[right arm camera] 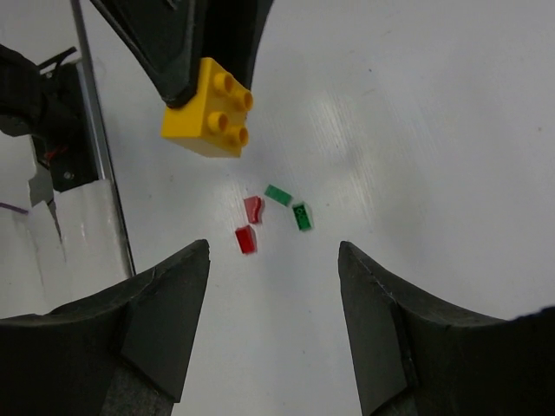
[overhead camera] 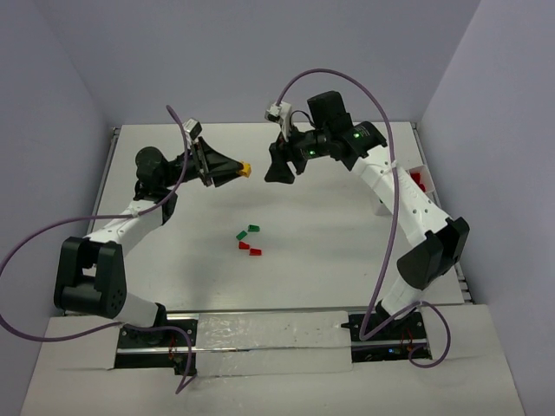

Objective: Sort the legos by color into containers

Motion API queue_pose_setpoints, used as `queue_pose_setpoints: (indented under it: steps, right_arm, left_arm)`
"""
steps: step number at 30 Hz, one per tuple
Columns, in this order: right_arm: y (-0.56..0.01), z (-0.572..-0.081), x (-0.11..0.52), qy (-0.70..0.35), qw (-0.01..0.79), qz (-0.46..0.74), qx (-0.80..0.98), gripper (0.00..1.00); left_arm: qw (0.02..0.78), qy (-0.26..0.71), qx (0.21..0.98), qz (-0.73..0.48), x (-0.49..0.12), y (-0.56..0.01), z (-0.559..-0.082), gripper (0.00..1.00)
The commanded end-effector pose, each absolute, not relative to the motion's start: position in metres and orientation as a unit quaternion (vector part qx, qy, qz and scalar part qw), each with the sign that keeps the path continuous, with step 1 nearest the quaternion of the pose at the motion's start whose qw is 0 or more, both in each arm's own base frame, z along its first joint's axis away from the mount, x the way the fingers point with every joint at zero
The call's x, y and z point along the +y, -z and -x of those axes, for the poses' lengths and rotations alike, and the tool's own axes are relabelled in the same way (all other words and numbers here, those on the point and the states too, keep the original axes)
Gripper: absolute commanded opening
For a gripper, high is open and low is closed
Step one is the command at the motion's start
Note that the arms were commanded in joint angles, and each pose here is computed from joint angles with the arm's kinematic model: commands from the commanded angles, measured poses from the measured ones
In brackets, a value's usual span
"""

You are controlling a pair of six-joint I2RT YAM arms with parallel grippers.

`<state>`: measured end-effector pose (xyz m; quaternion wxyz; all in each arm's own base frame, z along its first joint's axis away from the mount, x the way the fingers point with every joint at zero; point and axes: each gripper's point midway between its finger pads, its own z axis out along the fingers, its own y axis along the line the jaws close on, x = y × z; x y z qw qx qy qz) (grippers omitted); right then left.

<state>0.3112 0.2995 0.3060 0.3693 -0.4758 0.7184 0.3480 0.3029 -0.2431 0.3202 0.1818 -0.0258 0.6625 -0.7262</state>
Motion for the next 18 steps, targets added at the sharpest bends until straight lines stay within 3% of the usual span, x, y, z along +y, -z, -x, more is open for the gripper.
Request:
queue_pose_setpoints:
  steps: [1,13,18]
  right_arm:
    - [-0.356,-0.295,0.315,-0.386,0.431,0.471,0.666,0.69]
    - [-0.368,-0.3,0.36,-0.39,0.451,0.456,0.661,0.73]
    - [-0.366,-0.304,0.369,-0.372,0.457,0.457,0.666,0.66]
  left_arm:
    - [0.167,0.758,0.629,0.048,-0.24,-0.344,-0.302,0.0]
    - [0.148,0.75,0.641,0.068,-0.241,-0.348,-0.304,0.0]
    - [0.154,0.753,0.636,0.066,-0.24,-0.351,-0.3,0.0]
